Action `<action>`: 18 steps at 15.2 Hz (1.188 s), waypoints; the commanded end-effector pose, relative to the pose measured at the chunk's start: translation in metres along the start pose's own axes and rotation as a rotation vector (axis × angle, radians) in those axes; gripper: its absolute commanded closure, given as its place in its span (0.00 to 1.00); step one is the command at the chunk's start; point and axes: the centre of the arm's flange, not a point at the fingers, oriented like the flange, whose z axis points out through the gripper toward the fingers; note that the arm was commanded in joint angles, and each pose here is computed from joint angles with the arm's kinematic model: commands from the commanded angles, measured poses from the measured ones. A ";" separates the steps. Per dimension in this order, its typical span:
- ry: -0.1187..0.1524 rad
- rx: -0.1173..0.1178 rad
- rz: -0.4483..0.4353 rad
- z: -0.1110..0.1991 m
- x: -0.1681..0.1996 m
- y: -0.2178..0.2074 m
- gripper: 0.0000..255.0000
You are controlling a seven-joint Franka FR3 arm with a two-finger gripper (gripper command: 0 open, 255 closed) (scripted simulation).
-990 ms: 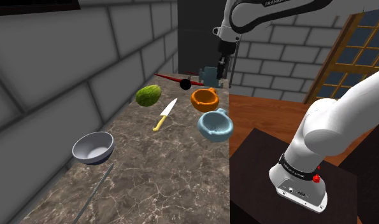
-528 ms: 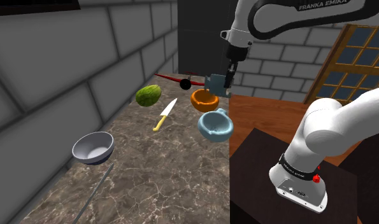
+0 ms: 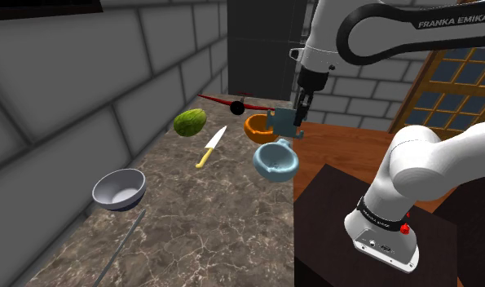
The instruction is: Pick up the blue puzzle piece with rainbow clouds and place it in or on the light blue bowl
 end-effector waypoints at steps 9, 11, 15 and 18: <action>0.000 0.000 0.000 0.053 -0.007 -0.001 1.00; 0.000 0.000 0.000 0.064 -0.008 -0.001 1.00; 0.000 0.000 0.000 0.072 -0.009 -0.001 1.00; 0.000 0.000 0.000 0.072 -0.009 -0.001 1.00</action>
